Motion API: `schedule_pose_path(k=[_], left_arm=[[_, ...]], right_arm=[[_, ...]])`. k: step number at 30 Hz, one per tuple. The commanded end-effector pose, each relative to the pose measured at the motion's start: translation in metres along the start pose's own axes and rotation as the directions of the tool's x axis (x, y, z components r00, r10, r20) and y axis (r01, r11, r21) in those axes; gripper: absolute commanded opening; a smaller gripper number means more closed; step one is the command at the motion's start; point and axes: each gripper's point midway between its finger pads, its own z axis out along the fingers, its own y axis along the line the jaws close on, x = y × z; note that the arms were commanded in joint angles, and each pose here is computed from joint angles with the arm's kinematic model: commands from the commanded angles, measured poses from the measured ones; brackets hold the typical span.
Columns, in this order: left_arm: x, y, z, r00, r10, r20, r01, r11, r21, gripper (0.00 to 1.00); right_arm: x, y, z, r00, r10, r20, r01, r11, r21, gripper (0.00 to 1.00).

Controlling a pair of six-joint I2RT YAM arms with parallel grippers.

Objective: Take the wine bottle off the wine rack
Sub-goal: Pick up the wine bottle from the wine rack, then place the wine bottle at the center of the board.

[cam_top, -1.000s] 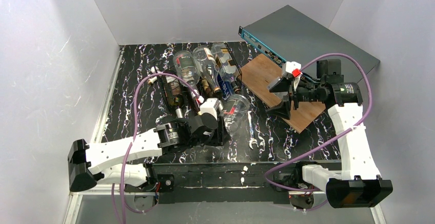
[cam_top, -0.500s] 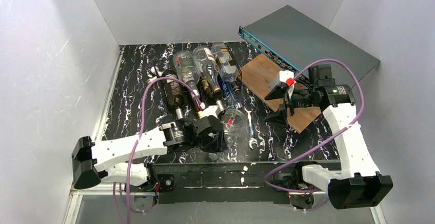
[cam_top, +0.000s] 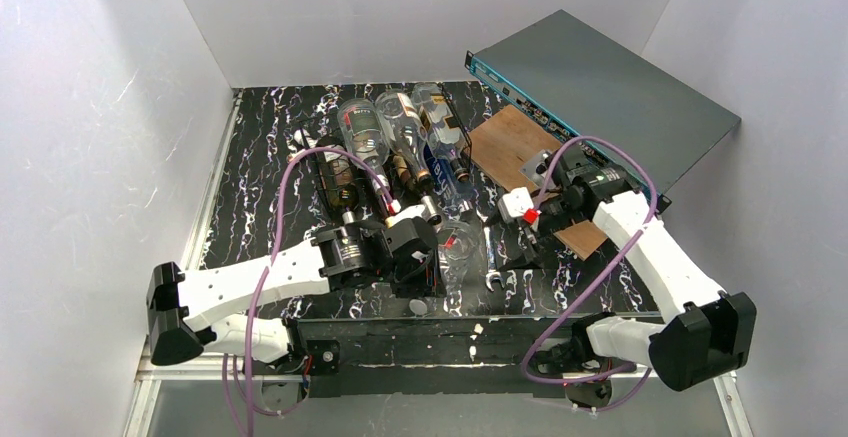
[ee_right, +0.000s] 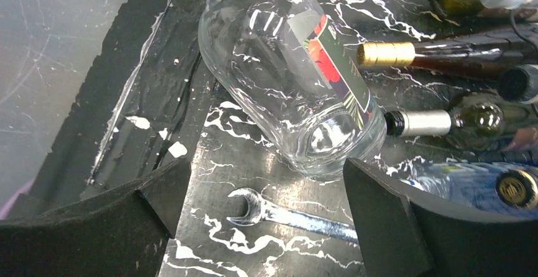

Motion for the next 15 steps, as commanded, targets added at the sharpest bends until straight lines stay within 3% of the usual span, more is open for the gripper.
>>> schedule_pose_path(k=[1, 15], left_arm=[[-0.023, -0.045, -0.028, 0.997, -0.051, 0.061, 0.041, 0.988, 0.148, 0.00], [-0.026, -0.038, -0.016, 0.993, -0.114, 0.018, 0.112, 0.988, 0.106, 0.00]], right_arm=[[0.009, -0.008, 0.018, 0.990, -0.140, 0.031, 0.141, 0.990, -0.028, 1.00], [0.035, -0.028, 0.065, 0.988, -0.153, -0.001, 0.153, 0.988, 0.015, 1.00]])
